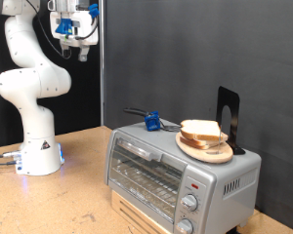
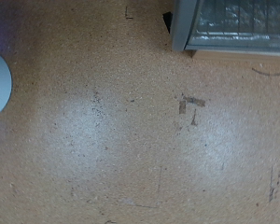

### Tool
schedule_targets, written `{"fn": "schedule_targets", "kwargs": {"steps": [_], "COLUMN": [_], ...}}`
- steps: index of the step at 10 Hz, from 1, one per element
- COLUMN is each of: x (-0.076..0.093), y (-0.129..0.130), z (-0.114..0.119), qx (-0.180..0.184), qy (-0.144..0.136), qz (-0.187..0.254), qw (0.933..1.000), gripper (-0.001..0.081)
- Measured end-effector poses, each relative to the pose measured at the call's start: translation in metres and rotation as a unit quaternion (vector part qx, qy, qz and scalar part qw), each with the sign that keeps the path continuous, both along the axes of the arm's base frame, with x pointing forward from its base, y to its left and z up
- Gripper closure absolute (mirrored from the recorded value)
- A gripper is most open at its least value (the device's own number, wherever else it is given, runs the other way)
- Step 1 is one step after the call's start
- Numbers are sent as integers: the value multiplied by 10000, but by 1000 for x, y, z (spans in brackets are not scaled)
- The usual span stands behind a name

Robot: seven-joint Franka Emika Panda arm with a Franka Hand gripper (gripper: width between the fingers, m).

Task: Make a piece of toast with the oven

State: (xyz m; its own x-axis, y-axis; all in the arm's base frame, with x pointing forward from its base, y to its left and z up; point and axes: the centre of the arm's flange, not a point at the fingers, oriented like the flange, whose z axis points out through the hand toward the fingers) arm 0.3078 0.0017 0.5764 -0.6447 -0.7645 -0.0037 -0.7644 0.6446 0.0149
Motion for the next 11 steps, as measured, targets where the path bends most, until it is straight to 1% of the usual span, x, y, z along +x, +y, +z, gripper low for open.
{"fn": "schedule_targets", "kwargs": {"steps": [1, 2, 3, 4, 5, 6, 7, 8, 9, 10, 11], "x": [0, -2, -3, -2, -2, 1, 4, 9, 19, 32, 31], "y": [7, 16, 21, 22, 21, 25, 28, 32, 37, 39, 38], "z": [1, 1, -1, -3, -3, 1, 9, 17, 23, 20, 20], "qx": [0, -48, -193, -298, -257, -61, 77, 116, 84, 98, 124], "qy": [-15, 40, 90, 147, 129, -93, -388, -697, -1064, -1190, -1127], "qz": [628, 1263, 1860, 2338, 2124, 2497, 3053, 3597, 4134, 4515, 4346], "qw": [9980, 9920, 9823, 9717, 9768, 9683, 9514, 9304, 9043, 8842, 8934], "gripper": [-3, -3, -3, -3, -3, -3, -3, -3, -3, -3, -3]}}
